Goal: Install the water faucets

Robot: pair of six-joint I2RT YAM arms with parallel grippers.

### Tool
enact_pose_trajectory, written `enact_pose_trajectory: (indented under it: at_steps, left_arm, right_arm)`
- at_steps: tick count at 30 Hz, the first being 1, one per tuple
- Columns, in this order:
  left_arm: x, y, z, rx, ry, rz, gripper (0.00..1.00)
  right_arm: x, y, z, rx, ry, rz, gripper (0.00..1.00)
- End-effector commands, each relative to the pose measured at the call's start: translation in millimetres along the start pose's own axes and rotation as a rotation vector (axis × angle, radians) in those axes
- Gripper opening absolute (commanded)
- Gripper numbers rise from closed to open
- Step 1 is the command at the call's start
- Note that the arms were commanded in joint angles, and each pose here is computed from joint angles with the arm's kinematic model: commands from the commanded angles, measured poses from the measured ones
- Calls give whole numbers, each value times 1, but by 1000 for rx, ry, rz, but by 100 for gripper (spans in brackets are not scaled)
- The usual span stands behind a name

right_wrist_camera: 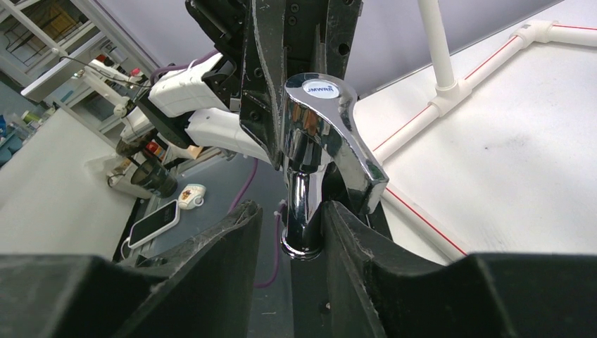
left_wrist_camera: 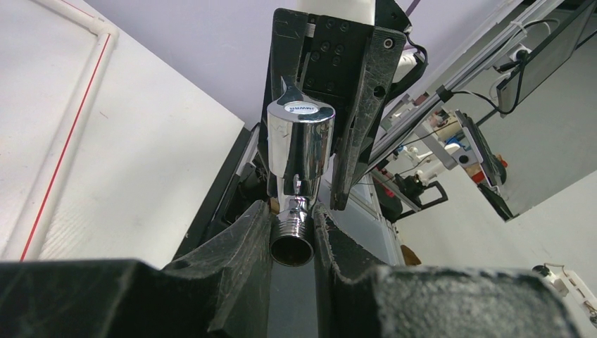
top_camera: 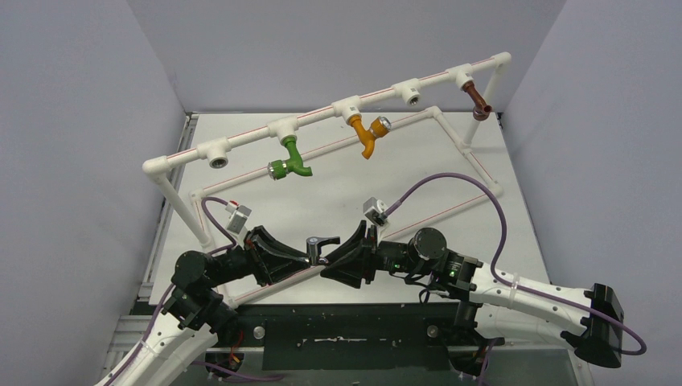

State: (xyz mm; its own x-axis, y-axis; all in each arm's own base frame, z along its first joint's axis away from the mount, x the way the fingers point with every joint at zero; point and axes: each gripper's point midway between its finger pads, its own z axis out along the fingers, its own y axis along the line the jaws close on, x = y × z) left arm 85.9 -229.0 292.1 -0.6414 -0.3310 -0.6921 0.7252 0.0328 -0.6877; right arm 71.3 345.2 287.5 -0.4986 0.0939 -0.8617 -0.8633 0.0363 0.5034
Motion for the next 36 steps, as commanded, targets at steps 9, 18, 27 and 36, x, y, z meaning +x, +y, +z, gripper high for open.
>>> enact_pose_trajectory:
  at_steps: [9, 18, 27, 36]
  left_arm:
    - [-13, -19, 1, 75, -40, 58, 0]
    - [-13, -19, 1, 74, -41, 58, 0]
    - [-11, -17, 2, 68, -33, 50, 0]
    - [-9, -12, 4, 52, -21, 41, 1]
  right_arm:
    - [-40, 17, 6, -54, -137, -31, 36]
    - [-38, 15, 7, -48, -128, -32, 29]
    - [-38, 12, 7, -30, -125, -31, 0]
    - [-38, 8, 7, 0, -116, -49, 0]
